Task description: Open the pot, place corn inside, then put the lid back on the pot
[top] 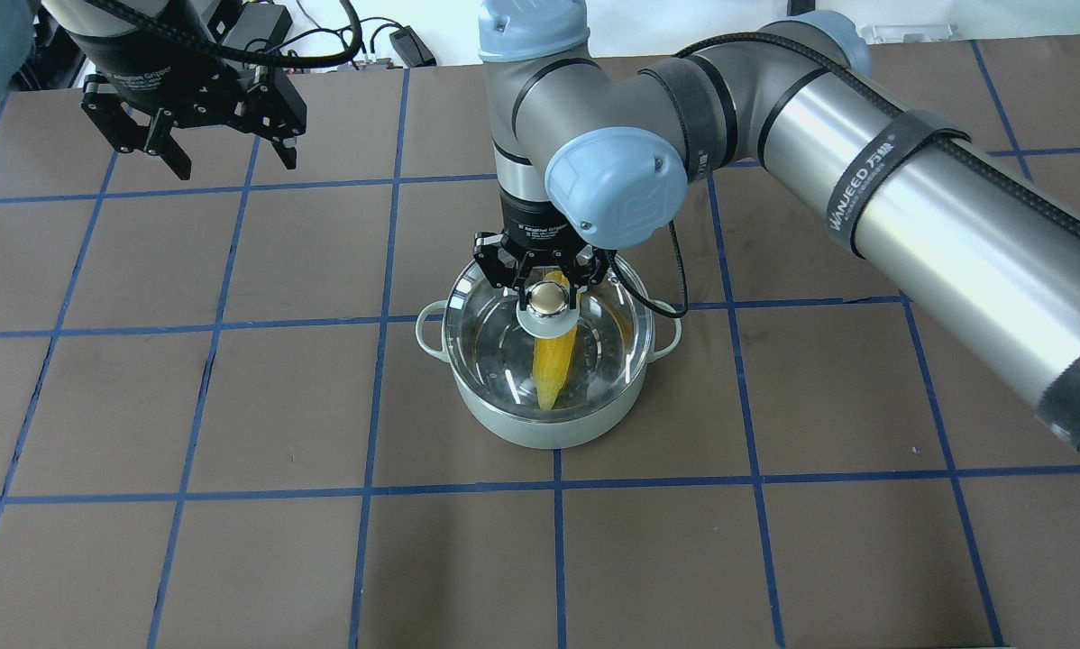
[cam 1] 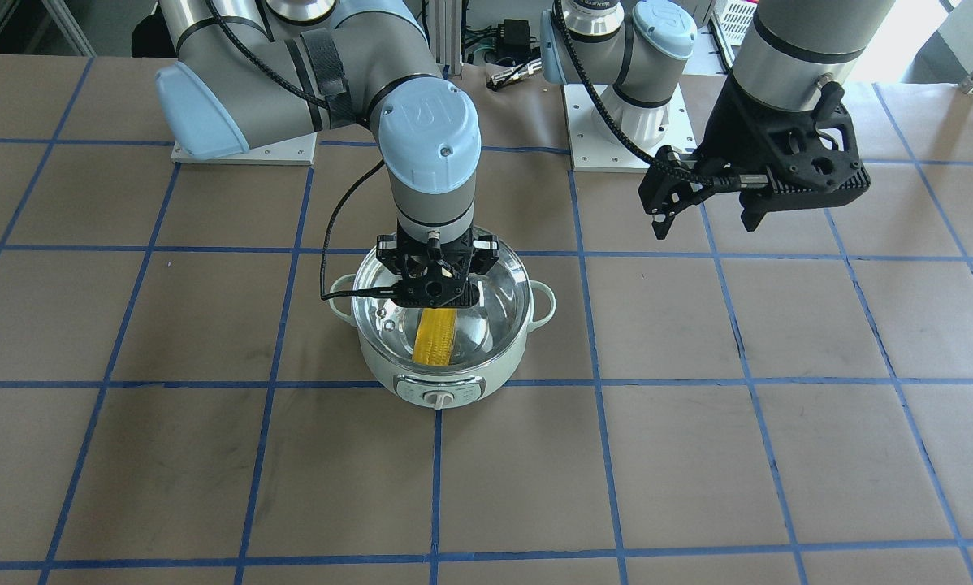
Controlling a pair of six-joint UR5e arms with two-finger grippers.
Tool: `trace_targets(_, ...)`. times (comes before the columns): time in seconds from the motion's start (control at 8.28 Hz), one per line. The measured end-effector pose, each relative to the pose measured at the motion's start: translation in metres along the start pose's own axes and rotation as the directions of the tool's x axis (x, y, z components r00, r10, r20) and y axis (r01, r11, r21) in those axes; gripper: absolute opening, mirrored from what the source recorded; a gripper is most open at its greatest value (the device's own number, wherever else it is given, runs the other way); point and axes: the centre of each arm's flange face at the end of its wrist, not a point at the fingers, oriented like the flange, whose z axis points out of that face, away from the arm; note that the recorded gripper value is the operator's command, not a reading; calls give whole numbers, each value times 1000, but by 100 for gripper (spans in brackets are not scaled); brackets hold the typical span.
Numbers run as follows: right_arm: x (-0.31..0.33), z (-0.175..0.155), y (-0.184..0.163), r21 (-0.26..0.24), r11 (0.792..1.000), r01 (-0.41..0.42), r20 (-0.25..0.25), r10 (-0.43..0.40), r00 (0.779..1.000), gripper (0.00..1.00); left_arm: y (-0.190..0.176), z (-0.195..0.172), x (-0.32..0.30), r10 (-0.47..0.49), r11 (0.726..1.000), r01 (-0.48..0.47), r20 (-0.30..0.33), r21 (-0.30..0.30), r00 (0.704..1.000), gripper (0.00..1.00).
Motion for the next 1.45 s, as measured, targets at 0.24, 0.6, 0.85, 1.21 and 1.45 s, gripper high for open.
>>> trace_targets(0.24,11,-20,1,38,999,-16,20,15,1000,100,-1,1,0,0,1000,0,-5,-3,1000,100)
trace_targets(0.6,71,-85,3,143,985,-94,65,86,994,100,-1,0,0,-6,1000,6,-7,0,1000,100)
trace_targets(0.85,142,-141,12,235,962,-139,87,122,989,100,-1,-2,0,-12,1000,12,-9,5,1000,100)
trace_targets(1.21,216,-178,48,227,966,-119,42,112,993,96,0,-3,0,-3,1000,3,-3,10,1000,100)
trace_targets(1.45,223,-170,69,178,980,-86,26,83,996,100,0,-2,0,-2,1000,2,-2,10,1000,100)
